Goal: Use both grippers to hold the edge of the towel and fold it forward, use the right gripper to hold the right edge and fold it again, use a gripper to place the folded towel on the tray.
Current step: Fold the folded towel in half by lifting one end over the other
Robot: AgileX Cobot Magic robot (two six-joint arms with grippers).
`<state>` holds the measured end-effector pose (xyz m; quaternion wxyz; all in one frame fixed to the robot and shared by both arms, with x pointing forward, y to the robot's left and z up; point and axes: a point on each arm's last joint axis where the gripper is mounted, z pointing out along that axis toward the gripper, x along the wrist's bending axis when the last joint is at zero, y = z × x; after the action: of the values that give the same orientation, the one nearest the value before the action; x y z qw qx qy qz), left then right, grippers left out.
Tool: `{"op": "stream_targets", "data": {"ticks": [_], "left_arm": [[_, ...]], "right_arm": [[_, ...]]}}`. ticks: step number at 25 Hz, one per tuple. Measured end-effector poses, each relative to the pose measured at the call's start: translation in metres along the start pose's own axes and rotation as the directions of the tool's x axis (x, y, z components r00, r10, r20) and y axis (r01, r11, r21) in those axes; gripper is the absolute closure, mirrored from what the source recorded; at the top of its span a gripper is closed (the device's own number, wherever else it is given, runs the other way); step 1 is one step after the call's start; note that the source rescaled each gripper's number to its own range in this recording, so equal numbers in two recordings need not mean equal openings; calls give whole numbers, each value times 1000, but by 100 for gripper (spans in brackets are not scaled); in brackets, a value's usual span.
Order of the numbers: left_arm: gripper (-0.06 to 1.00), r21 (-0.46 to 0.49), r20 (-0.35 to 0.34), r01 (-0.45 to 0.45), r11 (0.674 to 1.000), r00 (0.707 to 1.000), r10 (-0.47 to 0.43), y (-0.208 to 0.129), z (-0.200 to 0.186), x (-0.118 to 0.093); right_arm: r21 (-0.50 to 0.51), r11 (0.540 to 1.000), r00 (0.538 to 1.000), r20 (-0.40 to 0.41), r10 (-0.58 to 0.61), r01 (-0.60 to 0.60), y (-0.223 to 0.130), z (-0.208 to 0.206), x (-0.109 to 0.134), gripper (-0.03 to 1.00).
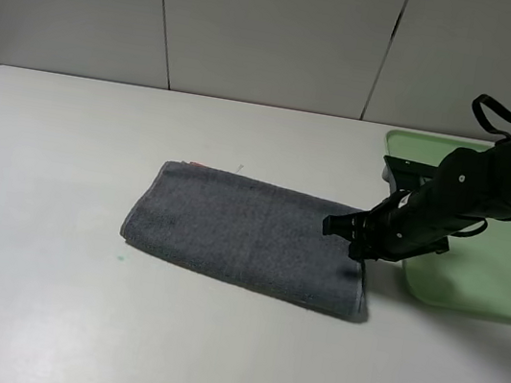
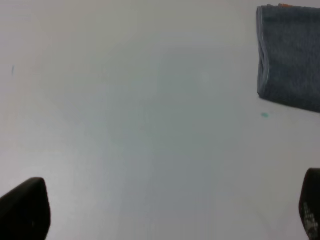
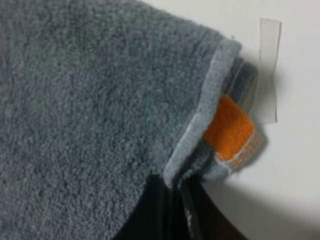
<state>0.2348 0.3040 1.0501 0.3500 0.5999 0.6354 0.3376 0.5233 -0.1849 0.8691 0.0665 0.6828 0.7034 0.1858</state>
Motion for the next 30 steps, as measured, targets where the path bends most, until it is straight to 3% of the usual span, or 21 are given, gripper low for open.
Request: {"op": "stream_targets", "data": {"ticks": [14, 30], "left_arm": [[-6, 0, 0, 0, 1000, 1000, 0, 0, 0, 0], [-6, 0, 0, 0, 1000, 1000, 0, 0, 0, 0]], "right_arm": [[-35, 993, 993, -8, -114, 114, 6, -49, 4, 96], [13, 988, 985, 80, -151, 151, 7, -98, -25, 96]]}}
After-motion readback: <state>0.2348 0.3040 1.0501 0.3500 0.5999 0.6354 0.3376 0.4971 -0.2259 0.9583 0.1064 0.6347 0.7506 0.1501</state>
